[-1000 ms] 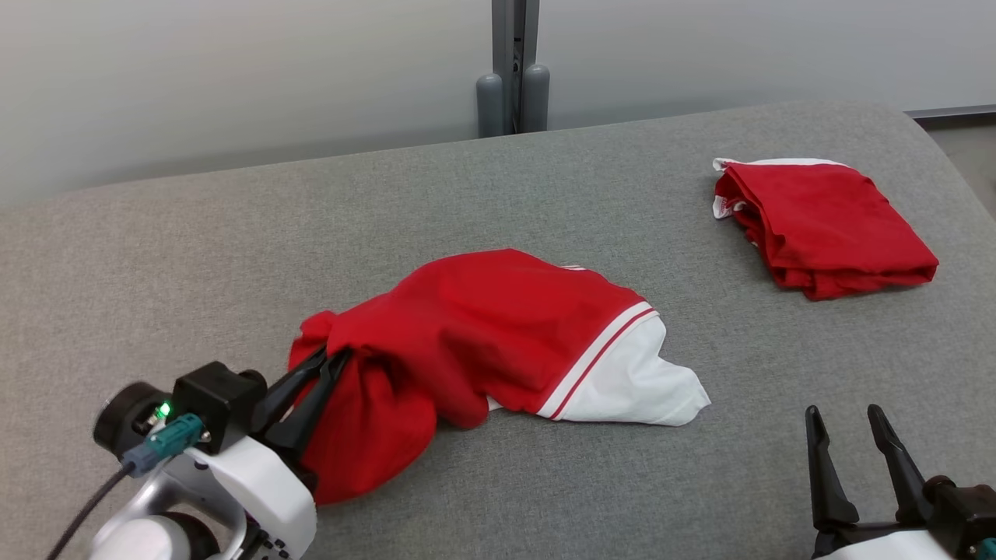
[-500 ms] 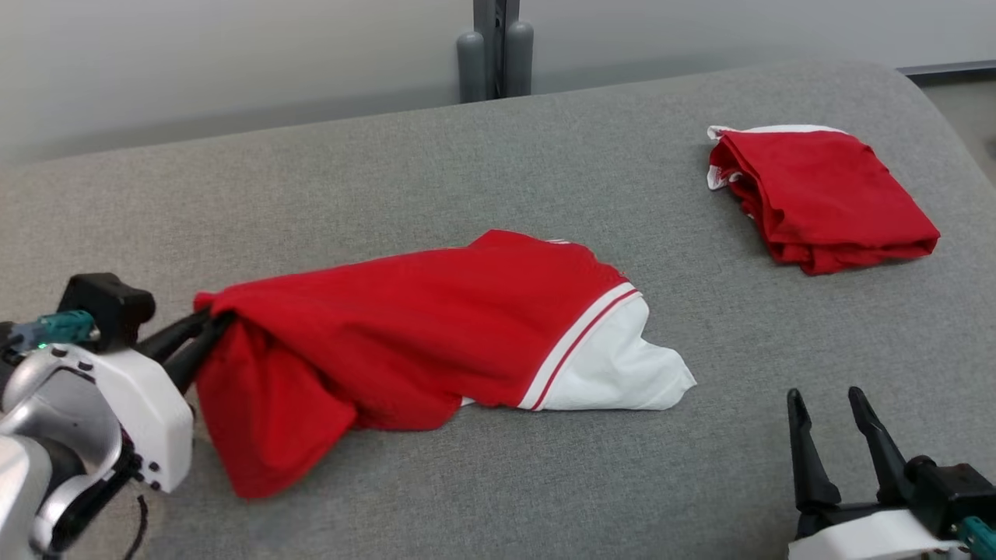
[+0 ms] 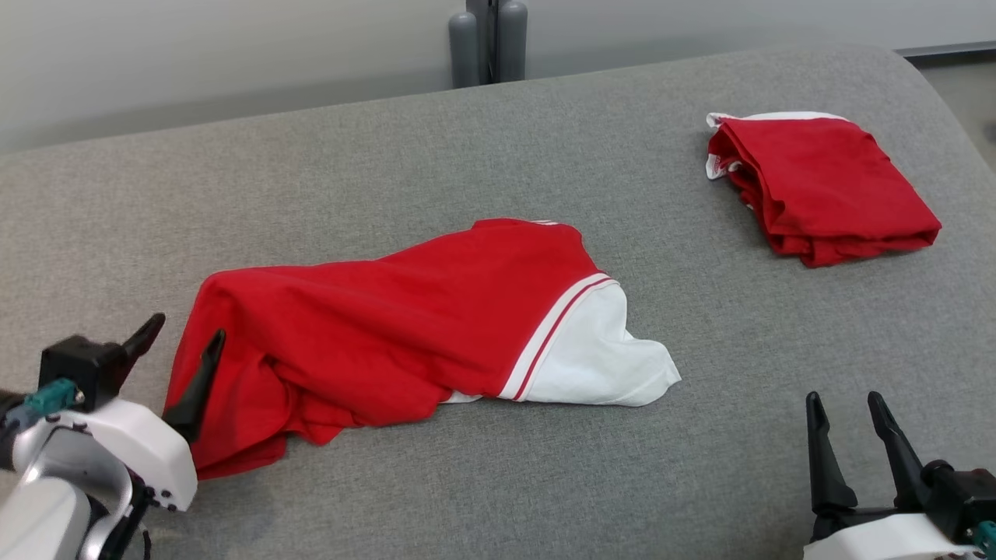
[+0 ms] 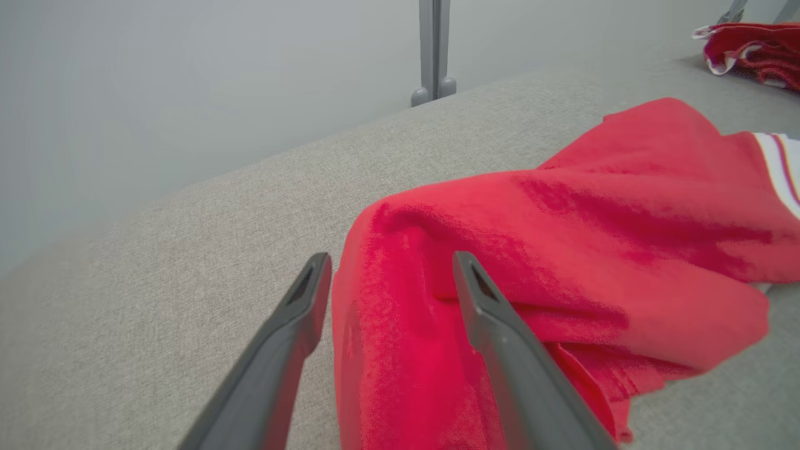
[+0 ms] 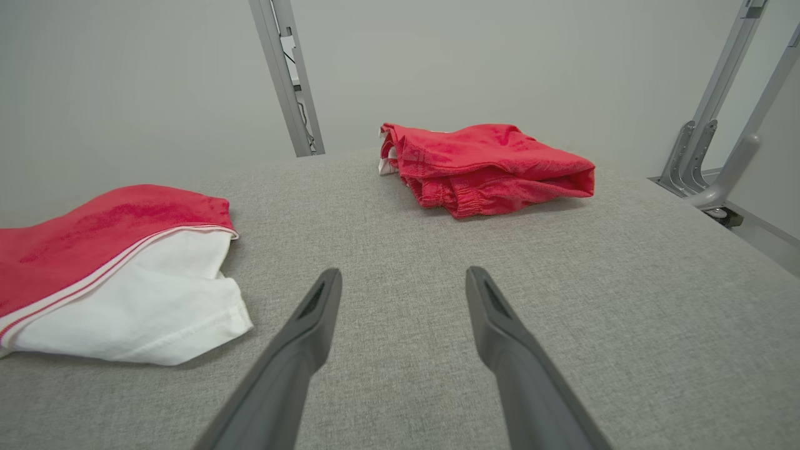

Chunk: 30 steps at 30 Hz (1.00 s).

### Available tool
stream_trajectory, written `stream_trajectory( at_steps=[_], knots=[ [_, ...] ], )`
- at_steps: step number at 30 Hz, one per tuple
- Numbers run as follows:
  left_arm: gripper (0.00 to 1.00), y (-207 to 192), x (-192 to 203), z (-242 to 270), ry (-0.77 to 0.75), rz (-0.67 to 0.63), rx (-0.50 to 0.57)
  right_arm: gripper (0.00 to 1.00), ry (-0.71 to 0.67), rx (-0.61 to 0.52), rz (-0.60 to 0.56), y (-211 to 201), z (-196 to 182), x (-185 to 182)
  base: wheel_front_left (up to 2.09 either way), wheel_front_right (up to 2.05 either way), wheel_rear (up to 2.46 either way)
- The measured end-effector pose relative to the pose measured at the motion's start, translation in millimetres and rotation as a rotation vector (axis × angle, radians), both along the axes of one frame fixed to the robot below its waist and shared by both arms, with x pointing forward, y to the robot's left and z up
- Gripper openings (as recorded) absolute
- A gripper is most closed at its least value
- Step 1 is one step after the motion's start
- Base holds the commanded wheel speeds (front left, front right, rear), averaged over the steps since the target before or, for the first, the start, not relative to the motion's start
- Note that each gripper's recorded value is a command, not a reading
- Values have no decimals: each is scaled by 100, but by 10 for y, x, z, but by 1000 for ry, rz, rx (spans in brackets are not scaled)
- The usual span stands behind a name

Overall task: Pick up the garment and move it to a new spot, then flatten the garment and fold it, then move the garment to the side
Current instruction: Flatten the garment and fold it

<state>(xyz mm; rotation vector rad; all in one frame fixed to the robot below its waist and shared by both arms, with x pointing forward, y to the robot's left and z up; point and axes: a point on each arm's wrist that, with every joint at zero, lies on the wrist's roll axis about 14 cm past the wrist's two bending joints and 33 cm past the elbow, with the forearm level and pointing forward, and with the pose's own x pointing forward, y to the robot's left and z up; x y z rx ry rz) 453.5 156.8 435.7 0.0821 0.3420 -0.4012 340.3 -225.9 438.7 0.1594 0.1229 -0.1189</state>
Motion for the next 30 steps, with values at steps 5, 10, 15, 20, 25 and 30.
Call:
stream_trajectory(
  at_steps=[5, 10, 15, 20, 25, 30],
  knots=[
    [100, -52, -330, 54, -10, 48, -42, 100, -13, -6, 20, 55, 39, -20, 0, 0, 0],
    [100, -428, -752, 18, 61, -38, -89, 100, -18, -11, 80, 228, 44, 69, 0, 0, 0],
    [100, -465, -741, -109, 94, -56, -48, 100, -21, -13, 115, 331, 36, 204, 0, 0, 0],
    [100, -335, -690, -320, 139, -28, 6, 100, -6, -15, 117, 334, -11, 212, 0, 0, 0],
    [0, -232, -664, -472, 175, -12, 44, 100, 8, -14, 99, 279, -47, 173, 0, 0, 0],
    [0, -258, -643, -463, 174, -19, 26, 100, 5, -14, 89, 253, -34, 150, 0, 0, 0]
  ],
)
